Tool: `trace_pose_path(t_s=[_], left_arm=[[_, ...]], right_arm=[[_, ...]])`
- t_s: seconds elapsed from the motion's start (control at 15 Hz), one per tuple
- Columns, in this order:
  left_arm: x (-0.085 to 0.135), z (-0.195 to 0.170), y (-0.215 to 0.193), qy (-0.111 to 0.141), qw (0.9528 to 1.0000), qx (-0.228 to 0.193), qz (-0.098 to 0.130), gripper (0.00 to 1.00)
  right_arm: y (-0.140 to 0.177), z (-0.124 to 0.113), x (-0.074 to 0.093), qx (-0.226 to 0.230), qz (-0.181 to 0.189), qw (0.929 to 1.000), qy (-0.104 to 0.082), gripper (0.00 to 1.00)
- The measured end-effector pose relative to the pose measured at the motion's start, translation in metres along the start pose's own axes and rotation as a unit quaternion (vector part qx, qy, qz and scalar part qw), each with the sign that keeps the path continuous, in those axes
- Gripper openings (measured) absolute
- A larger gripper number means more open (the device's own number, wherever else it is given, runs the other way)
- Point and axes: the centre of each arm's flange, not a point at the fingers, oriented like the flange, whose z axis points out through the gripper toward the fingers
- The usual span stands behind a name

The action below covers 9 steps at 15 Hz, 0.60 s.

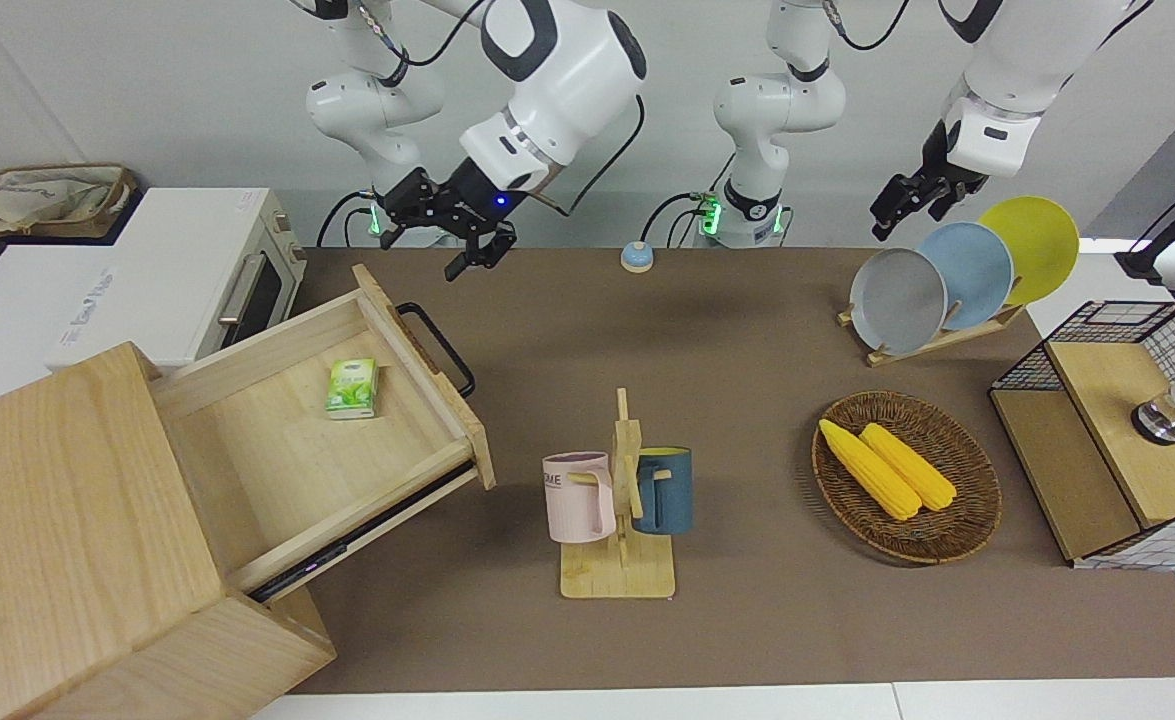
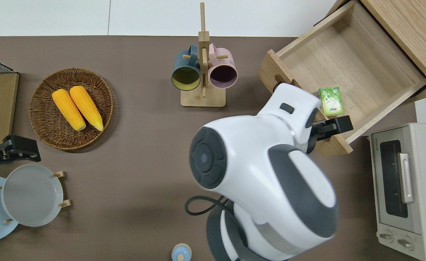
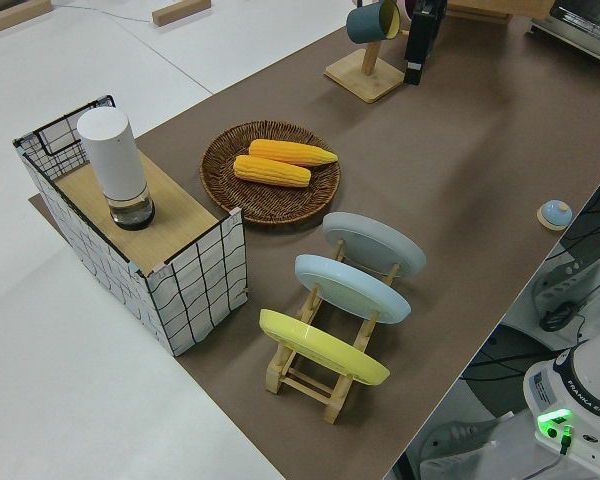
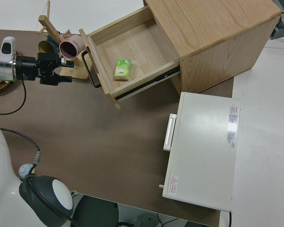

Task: Slide drawer open with right arm
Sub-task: 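Release the handle and withdraw the right gripper from the drawer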

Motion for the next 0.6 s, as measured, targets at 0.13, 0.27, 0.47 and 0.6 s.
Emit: trace_pose_path(t_s=[0.13,0.27,0.47,0.6], left_arm=[[0.0,0.0,0.0,0.0,1.0,0.0,0.0,1.0],[0.0,0.0,0.0,0.0,1.0,0.0,0.0,1.0],[0.0,0.0,0.0,0.0,1.0,0.0,0.0,1.0],[0.0,0.0,0.0,0.0,1.0,0.0,0.0,1.0]], right_arm=[[0.029,0.006,-0.003,0.072,0.026,0.9969,-0.019,0.99],[0.062,0.009,-0.01,0.147,0.055,0.987,-0.037,1.0],[0.123,0.02,-0.027,0.253,0.098,0.9602,-0.067,1.0],[0.155,0.045,-0.034,0.299,0.097,0.9459,-0.082,1.0]])
